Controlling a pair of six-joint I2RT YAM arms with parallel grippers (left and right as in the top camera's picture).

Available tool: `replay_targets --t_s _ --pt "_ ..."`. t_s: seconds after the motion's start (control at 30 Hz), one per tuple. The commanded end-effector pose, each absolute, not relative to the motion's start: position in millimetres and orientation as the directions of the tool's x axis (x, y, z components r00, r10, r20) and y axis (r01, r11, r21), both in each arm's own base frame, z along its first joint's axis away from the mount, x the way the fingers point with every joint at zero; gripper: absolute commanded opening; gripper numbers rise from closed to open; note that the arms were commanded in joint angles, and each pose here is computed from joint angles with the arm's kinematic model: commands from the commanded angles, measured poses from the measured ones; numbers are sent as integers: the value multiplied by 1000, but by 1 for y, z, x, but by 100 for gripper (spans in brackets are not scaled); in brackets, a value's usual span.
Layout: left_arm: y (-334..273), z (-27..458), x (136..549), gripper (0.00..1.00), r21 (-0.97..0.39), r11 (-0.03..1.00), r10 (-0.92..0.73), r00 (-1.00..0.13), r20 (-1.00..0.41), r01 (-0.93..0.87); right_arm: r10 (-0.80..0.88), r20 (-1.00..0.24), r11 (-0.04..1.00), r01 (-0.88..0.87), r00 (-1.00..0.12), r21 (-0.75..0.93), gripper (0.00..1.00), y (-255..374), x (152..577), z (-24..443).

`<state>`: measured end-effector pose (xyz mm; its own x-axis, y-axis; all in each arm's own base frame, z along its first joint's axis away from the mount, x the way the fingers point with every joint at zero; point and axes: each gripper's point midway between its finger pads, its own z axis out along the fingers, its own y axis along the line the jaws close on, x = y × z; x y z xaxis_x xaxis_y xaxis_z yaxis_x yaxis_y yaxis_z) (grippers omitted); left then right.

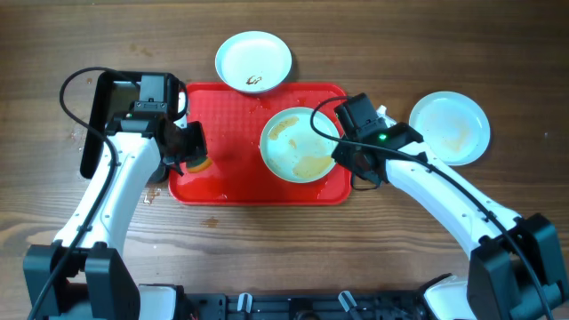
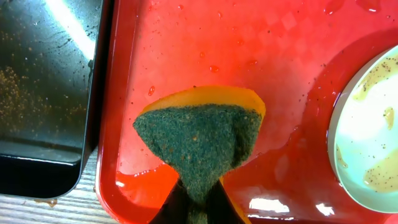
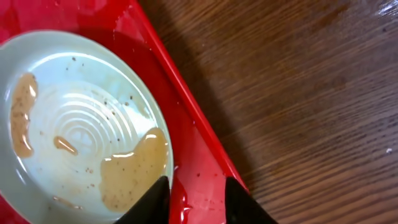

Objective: Clean dirty plates on tray and stack at the side

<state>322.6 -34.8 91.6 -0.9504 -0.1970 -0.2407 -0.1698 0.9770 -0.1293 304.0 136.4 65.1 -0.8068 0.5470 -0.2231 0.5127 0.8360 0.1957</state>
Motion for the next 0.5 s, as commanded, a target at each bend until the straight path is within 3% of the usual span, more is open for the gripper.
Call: replay_targets --t_s 0.0,0.07,0.1,0.13,0.2,0.27,0.3,0.37,0.4,0.43,0.47 --pt "-36 89 322 4 -140 977 -190 -954 -230 -161 533 -260 844 484 -805 232 42 143 318 65" --pt "-36 89 322 4 -139 977 -190 -955 -230 -161 432 -276 890 356 -858 285 63 161 329 66" --pt "-36 89 322 4 -139 977 -190 -955 -230 -161 378 -284 906 289 -881 309 78 170 333 66" --pt "-36 89 322 4 -140 977 -190 -954 -230 -161 312 -304 921 208 -900 329 100 178 337 69" --pt "-36 89 322 4 -139 977 -190 -955 -230 -161 217 -333 937 100 -918 335 98 186 339 72" --pt "-36 89 322 4 -139 977 -190 -955 -230 -161 69 -393 958 -49 -917 282 43 187 342 73" --pt "-36 89 322 4 -139 977 -190 -955 -230 -161 -43 -426 961 -154 -904 228 36 186 342 73" --pt "-36 89 322 4 -140 977 -190 -954 -230 -160 -84 -422 959 -188 -903 212 33 186 339 72" --pt "-36 89 322 4 -139 977 -190 -955 -230 -161 -88 -402 960 -186 -911 211 19 184 335 69" --pt "-36 89 322 4 -139 977 -190 -955 -230 -161 -97 -383 957 -192 -919 218 34 185 330 68" --pt "-36 89 322 4 -140 977 -190 -954 -230 -160 -101 -369 958 -191 -924 214 63 184 327 65"
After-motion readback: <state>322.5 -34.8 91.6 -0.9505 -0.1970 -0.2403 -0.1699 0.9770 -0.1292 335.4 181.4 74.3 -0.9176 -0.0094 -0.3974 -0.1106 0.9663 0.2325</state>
